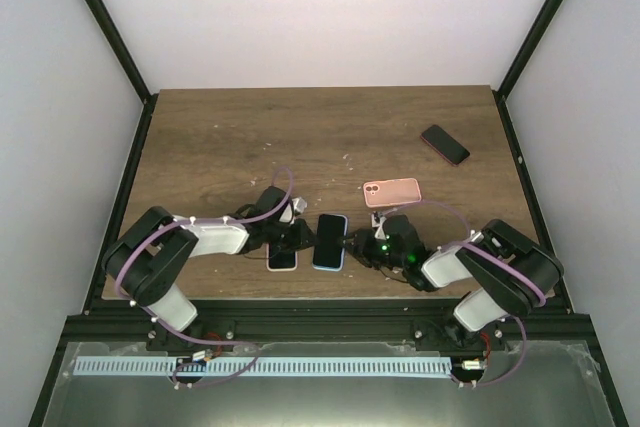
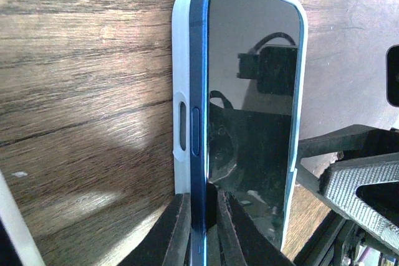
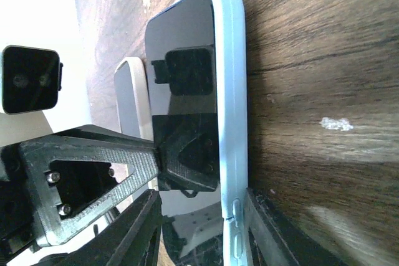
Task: Put the phone into the phone case
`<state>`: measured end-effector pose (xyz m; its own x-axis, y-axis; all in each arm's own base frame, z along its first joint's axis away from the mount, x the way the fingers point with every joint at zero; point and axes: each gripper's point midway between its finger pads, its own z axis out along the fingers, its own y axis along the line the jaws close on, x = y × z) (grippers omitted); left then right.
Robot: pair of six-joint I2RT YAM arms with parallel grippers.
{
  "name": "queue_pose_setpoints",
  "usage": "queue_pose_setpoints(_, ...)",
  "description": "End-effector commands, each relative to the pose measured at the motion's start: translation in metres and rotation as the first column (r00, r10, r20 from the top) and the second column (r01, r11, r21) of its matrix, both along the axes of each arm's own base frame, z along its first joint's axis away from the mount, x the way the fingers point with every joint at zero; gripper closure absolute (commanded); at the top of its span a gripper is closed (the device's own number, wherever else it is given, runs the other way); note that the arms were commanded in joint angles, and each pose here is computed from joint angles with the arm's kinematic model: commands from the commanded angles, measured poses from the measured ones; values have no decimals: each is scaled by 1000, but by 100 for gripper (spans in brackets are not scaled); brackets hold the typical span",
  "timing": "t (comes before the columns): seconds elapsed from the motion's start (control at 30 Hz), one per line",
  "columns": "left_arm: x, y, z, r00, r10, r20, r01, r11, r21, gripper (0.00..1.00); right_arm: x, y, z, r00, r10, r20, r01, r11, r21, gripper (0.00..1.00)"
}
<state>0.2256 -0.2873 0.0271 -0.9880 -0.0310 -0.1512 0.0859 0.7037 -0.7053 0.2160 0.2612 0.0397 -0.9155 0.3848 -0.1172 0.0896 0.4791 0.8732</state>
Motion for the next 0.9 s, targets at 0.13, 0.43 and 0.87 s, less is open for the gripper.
queue_pose_setpoints(0.13, -17, 12, -19, 998, 3, -60, 1, 998, 58, 84, 3, 30, 69, 983, 72, 169, -109, 969, 221, 62)
queue_pose_setpoints(0.43, -16, 13, -16, 998, 8, -55, -5, 998, 58, 83, 0, 36, 79, 971, 100, 216, -159, 949, 274, 60)
queue_pose_setpoints(0.87, -19, 15, -18, 998, 13, -66, -9, 999, 52, 83, -2, 40, 81, 960, 116, 257, -196, 928, 315, 60)
